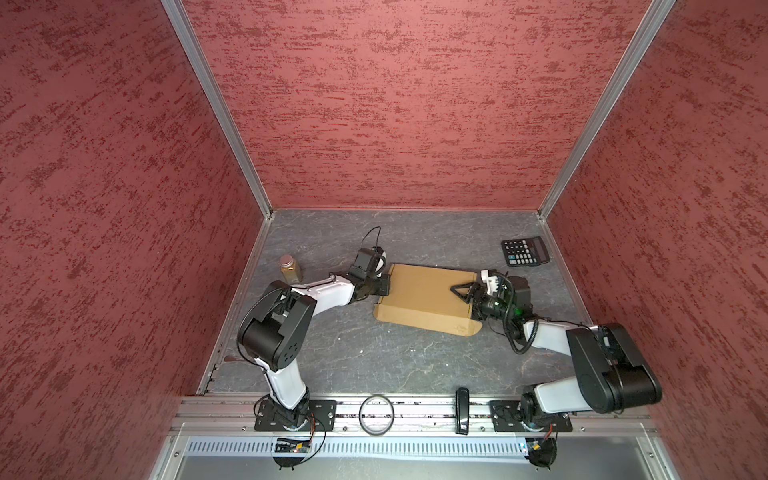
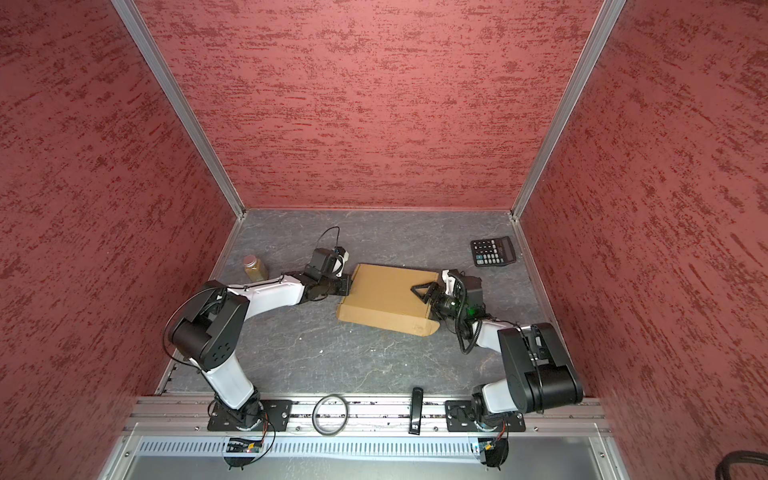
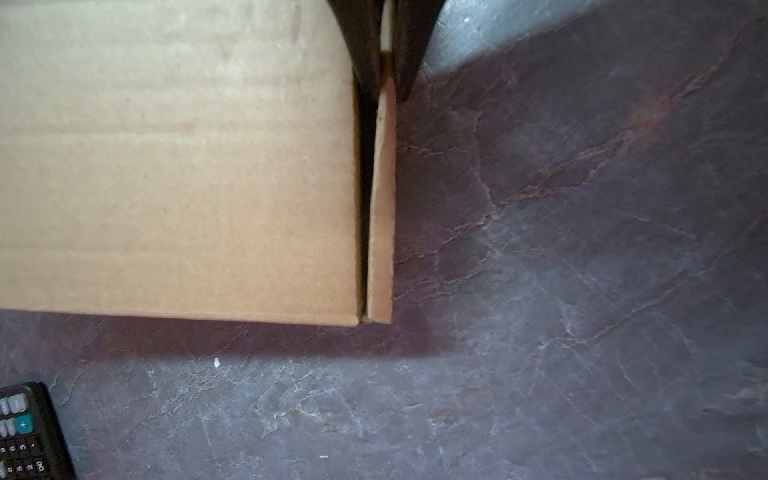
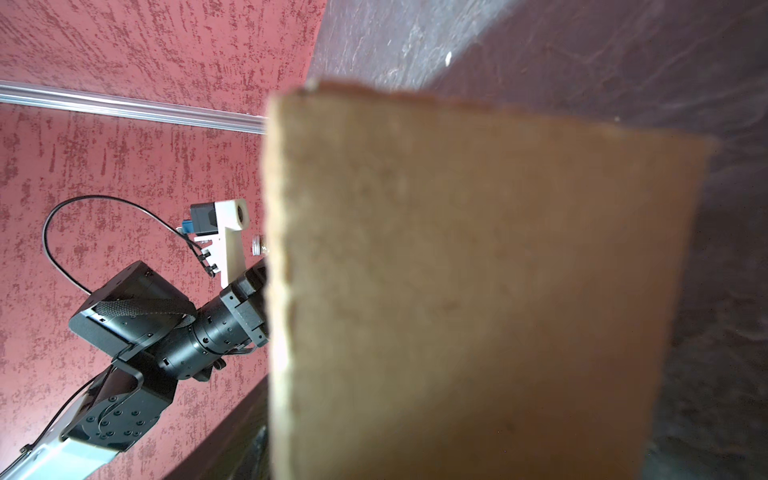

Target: Fold the paper box

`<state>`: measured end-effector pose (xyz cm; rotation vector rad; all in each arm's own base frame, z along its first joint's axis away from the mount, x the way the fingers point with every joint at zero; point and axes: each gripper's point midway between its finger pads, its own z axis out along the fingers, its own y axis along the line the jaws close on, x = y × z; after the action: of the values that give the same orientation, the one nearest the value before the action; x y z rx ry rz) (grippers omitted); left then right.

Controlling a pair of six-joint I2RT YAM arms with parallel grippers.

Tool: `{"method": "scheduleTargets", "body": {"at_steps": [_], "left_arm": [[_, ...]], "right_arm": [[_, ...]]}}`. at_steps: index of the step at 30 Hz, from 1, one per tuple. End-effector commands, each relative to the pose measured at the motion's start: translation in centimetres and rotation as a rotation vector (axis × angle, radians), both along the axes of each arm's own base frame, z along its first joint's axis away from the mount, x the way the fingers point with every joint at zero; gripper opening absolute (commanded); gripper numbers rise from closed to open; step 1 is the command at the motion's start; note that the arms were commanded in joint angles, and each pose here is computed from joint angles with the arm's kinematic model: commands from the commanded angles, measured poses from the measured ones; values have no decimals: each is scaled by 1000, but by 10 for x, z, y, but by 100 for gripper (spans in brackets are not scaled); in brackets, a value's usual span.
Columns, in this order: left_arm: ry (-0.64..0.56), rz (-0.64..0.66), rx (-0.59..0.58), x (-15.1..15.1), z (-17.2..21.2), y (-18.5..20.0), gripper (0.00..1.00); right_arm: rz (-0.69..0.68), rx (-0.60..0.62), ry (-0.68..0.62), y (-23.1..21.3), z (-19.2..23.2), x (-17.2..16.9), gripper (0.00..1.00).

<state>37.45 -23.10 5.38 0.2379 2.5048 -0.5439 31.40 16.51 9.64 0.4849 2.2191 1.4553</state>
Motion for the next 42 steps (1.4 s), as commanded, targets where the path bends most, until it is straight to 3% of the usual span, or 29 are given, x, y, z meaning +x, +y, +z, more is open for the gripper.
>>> {"method": "scheduleTargets", "body": {"at_steps": [1,14,26,42], "left_arm": [[3,-44,-11,-1,1,-13,10],[-10,-56,-4,3,4,-16,13],[-16,-67,-1,5,7,-21,16],[-43,-61,-1,8,19,-20,30]], "right_arm": [[50,50,-83,13,25,5,77],[64,63,-64,20,19,5,75],[58,79,-75,22,22,5,65],[48,75,-70,21,21,5,55]]}}
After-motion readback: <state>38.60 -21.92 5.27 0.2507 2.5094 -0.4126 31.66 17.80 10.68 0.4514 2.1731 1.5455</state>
